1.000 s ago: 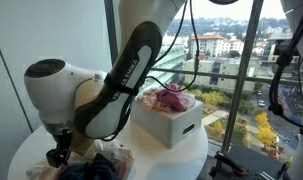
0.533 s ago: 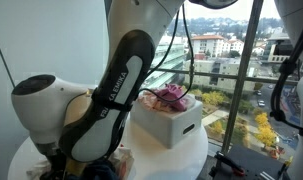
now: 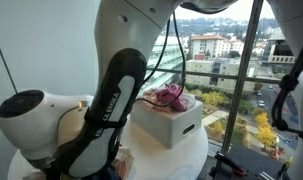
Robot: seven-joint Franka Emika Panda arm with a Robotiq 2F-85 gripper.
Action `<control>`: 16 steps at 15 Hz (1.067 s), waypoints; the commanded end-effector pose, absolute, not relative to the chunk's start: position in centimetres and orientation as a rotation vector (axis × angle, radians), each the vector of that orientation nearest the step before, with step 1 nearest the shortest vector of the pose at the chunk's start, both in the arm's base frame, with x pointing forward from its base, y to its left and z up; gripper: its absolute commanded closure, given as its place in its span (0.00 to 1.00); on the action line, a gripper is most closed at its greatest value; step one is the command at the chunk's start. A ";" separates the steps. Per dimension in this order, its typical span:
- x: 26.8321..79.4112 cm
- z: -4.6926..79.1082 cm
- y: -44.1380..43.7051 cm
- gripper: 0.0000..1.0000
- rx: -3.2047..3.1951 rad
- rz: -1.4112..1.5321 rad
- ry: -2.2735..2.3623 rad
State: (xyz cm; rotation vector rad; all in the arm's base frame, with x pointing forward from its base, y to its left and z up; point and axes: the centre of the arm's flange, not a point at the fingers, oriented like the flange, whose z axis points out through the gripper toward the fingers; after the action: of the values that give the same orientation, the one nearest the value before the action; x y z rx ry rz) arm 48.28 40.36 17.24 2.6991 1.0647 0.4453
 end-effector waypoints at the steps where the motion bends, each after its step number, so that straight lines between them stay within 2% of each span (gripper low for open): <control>1: 49.7 19.7 39.3 0.00 2.654 0.505 1.085; 8: 52.5 21.0 38.0 0.00 2.619 0.529 1.099; 16: 50.1 17.0 40.5 0.00 2.626 0.491 1.128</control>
State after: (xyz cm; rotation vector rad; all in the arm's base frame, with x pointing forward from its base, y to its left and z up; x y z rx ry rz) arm 49.99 39.27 18.09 2.6345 1.1223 0.4615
